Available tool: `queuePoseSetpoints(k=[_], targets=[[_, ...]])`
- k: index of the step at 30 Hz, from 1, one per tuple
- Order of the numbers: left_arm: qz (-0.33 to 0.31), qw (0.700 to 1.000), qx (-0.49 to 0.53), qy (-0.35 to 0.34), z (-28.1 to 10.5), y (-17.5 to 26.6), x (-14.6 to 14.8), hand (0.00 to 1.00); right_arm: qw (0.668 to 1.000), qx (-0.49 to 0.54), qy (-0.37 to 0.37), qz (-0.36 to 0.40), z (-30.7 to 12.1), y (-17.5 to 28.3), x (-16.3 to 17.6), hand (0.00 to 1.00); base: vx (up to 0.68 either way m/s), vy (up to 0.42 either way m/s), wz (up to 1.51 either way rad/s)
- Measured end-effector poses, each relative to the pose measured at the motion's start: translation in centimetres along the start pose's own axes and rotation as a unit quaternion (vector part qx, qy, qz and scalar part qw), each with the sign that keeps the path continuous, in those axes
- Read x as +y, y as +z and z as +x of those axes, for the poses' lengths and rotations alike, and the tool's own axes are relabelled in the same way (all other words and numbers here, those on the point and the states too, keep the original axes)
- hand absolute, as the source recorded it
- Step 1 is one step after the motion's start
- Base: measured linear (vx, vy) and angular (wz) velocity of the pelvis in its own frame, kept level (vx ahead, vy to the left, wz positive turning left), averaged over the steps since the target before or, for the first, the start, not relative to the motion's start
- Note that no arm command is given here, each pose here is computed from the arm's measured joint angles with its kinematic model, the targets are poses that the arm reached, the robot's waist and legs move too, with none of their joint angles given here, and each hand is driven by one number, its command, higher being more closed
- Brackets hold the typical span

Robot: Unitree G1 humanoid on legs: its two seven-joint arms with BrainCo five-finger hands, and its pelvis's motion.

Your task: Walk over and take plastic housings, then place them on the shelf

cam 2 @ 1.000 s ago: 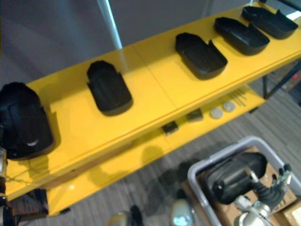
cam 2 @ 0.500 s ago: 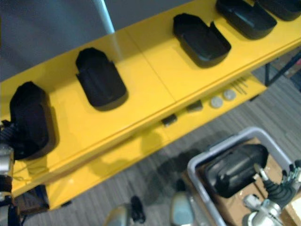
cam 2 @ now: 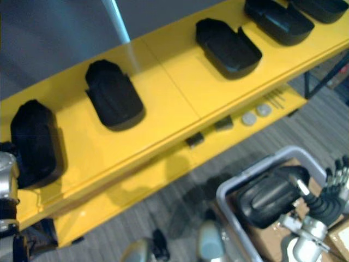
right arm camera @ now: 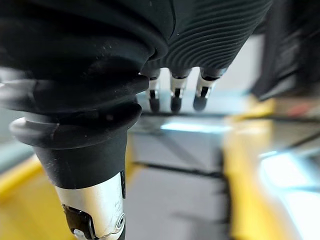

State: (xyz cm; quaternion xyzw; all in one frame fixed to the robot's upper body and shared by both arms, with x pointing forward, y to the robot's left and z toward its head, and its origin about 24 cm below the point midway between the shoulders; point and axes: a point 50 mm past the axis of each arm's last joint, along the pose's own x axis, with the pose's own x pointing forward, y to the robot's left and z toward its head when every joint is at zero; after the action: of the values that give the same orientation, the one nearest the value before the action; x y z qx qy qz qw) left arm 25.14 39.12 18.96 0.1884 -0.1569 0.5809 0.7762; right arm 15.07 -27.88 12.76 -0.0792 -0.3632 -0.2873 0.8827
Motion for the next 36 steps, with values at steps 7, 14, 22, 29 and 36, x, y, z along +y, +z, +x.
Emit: queuePoseSetpoints(k=[7,14,22,29,36], targets=[[-0.116,0.991,-0.049,-0.045,-3.8,0.1,1.9,0.0,0.995,-0.069,0.032,0.058,2.9,1.3,1.9,0.0,0.04,-0.013,0.23],[-0.137,0.957,0.0,-0.257,-11.8,-2.7,5.9,0.0,0.994,0.046,0.066,0.074,0.1,-0.9,3.2,0.0,-0.05,-0.019,0.25],[-0.153,0.842,0.107,-0.507,-18.5,-4.9,7.0,0.0,0.99,0.096,0.07,0.071,-1.4,-1.6,3.0,0.0,-0.02,0.017,0.16],[-0.162,0.78,0.172,-0.579,-19.9,-6.8,6.3,0.0,0.987,0.128,0.086,0.052,-1.8,-3.1,2.8,0.0,0.02,0.006,0.01],[-0.143,0.772,0.212,-0.582,-19.7,-8.3,5.7,0.0,0.988,0.132,0.076,0.039,-1.7,-3.5,2.4,0.0,0.02,0.005,0.0]])
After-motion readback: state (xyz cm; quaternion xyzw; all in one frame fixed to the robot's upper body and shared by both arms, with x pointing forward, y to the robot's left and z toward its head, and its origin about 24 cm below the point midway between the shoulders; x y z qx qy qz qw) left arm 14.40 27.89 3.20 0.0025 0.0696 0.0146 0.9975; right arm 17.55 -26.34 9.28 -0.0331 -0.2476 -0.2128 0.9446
